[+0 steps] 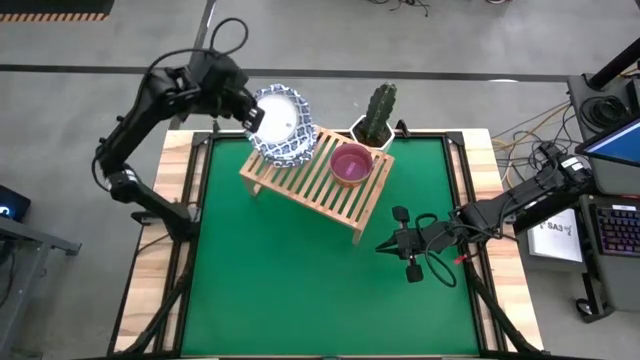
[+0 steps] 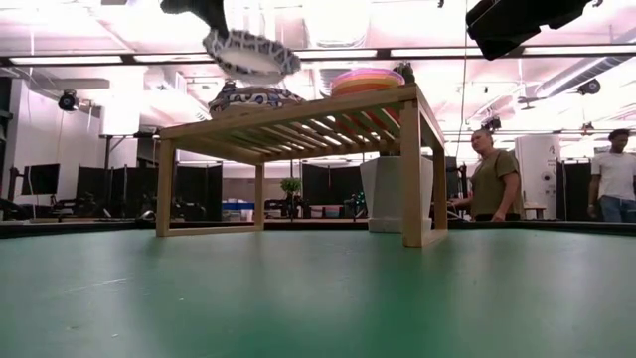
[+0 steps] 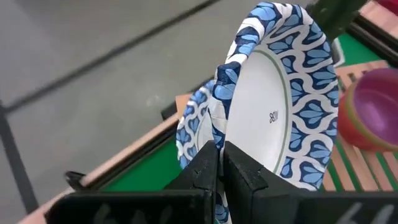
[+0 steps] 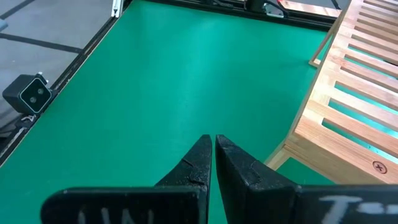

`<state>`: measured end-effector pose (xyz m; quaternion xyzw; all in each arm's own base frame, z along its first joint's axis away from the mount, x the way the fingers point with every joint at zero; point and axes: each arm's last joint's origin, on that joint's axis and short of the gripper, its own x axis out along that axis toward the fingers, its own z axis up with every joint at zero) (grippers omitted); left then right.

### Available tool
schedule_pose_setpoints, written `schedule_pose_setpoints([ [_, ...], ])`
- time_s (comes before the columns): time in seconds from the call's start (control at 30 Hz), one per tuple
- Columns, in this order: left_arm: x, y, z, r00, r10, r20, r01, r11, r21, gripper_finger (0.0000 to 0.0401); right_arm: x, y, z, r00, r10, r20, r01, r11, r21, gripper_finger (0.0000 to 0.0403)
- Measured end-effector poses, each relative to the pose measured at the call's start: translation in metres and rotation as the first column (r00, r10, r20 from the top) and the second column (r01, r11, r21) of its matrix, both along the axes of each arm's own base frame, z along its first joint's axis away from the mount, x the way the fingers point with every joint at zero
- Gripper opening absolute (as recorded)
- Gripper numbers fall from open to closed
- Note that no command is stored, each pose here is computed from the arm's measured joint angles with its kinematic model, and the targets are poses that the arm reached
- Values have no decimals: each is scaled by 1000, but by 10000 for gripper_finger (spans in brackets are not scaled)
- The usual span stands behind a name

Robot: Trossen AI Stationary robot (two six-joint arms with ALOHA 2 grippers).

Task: Place and stack bowls onto a shelf
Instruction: Stack the blue and white bowl on top of the blue and white bowl on the shelf

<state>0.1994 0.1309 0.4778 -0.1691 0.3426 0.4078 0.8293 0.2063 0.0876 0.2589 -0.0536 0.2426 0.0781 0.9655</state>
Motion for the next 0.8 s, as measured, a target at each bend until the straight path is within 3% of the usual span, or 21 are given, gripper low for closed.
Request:
schedule_pose_setpoints([
  [0.13,1,21,-17,1000,-5,-6,4,998,-57,0,0,0,0,1000,0,-2,0,1000,-1,12],
  [0.47,12,30,-50,995,-32,-97,24,996,-88,27,0,0,-1,1000,-1,-7,1,1000,0,12],
  [0.8,13,31,-45,996,-47,-82,43,998,-55,136,0,0,-1,1000,-8,-5,8,1000,-4,12],
])
